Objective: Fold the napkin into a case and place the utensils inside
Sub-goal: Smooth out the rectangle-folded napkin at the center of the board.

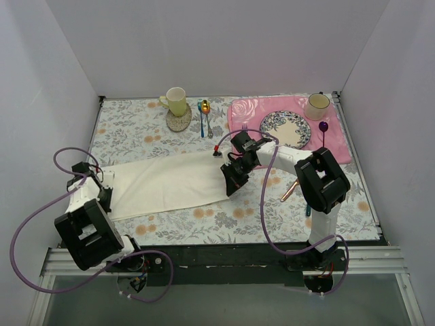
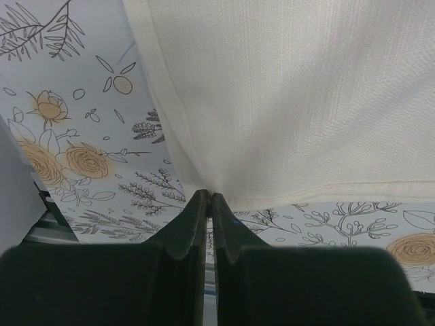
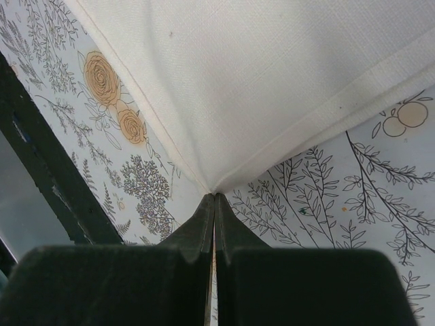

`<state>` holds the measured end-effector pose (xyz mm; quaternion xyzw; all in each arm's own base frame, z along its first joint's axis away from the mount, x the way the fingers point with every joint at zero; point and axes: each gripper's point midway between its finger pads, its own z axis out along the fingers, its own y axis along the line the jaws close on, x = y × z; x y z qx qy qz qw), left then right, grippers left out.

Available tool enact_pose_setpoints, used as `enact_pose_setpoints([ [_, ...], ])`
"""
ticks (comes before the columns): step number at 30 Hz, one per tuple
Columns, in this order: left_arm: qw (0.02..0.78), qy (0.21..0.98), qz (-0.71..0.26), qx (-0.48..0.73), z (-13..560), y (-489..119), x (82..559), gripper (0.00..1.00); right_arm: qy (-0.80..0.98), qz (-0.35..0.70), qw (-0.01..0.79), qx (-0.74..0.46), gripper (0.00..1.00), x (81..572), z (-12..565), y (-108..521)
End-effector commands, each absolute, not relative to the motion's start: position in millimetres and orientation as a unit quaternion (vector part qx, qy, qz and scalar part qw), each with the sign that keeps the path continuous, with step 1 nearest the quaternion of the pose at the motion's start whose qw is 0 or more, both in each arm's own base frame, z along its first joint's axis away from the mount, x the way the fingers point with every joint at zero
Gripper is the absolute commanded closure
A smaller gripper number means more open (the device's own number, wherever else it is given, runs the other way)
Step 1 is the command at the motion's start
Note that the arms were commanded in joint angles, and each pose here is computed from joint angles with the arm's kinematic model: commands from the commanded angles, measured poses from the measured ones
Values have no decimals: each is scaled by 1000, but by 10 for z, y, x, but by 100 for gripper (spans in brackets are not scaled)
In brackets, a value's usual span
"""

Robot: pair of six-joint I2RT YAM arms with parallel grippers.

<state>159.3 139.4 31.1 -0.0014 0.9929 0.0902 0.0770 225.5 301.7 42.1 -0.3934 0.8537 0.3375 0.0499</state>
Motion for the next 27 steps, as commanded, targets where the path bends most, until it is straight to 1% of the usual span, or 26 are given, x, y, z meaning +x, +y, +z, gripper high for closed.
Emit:
enact_pose_setpoints([
  [1, 78, 992, 100, -5, 237, 1436, 1587, 100, 844, 343, 75, -405, 99, 2284, 592, 3056],
  [2, 76, 992, 100, -5, 224, 1430, 1575, 100, 843, 343, 75, -406, 99, 2281, 592, 3063],
  [3, 71, 992, 100, -3, 204, 1423, 1551, 97, 841, 345, 76, -410, 99, 2286, 601, 3064],
  [5, 73, 992, 99, -1, 212, 1421, 1554, 81, 838, 345, 72, -417, 99, 2284, 651, 3061],
  [6, 73, 992, 100, 3, 231, 1427, 1558, 70, 836, 342, 75, -421, 88, 2300, 680, 3054],
  [8, 92, 991, 101, 3, 351, 1446, 1650, 63, 832, 337, 88, -432, 74, 2356, 805, 3015],
  [9, 99, 990, 98, 4, 411, 1451, 1696, 61, 828, 340, 94, -436, 58, 2377, 867, 3004],
  [10, 108, 990, 96, 1, 545, 1463, 1762, 57, 821, 343, 104, -445, 53, 2394, 958, 2985],
  [11, 117, 989, 90, 0, 624, 1459, 1825, 57, 819, 344, 113, -446, 49, 2446, 1040, 2955],
  [13, 133, 988, 83, -8, 777, 1455, 1918, 57, 809, 351, 128, -454, 46, 2477, 1182, 2943],
  [14, 163, 983, 81, -5, 940, 1480, 2075, 57, 802, 351, 135, -463, 45, 2500, 1223, 2932],
  [15, 176, 982, 64, -3, 992, 1428, 2138, 57, 795, 356, 146, -468, 45, 2535, 1298, 2964],
  [17, 199, 978, 56, -10, 1113, 1421, 2257, 59, 790, 359, 158, -472, 45, 2589, 1331, 3008],
  [18, 201, 979, 43, -7, 1103, 1371, 2288, 59, 783, 363, 171, -475, 45, 2658, 1402, 3061],
  [19, 201, 979, 43, -7, 1089, 1365, 2299, 60, 783, 367, 166, -474, 45, 2678, 1362, 3099],
  [20, 201, 979, 39, -11, 1074, 1339, 2309, 63, 782, 369, 169, -472, 46, 2727, 1373, 3131],
  [23, 201, 979, 23, -12, 984, 1249, 2318, 68, 784, 371, 179, -464, 50, 2899, 1364, 3262],
  [24, 194, 981, 17, -9, 916, 1201, 2286, 72, 786, 371, 181, -460, 53, 2937, 1350, 3294],
  [26, 184, 983, 12, -9, 819, 1155, 2231, 76, 787, 368, 194, -457, 54, 3074, 1327, 3369],
  [27, 180, 984, 12, -9, 773, 1145, 2202, 80, 787, 367, 197, -455, 56, 3115, 1317, 3394],
])
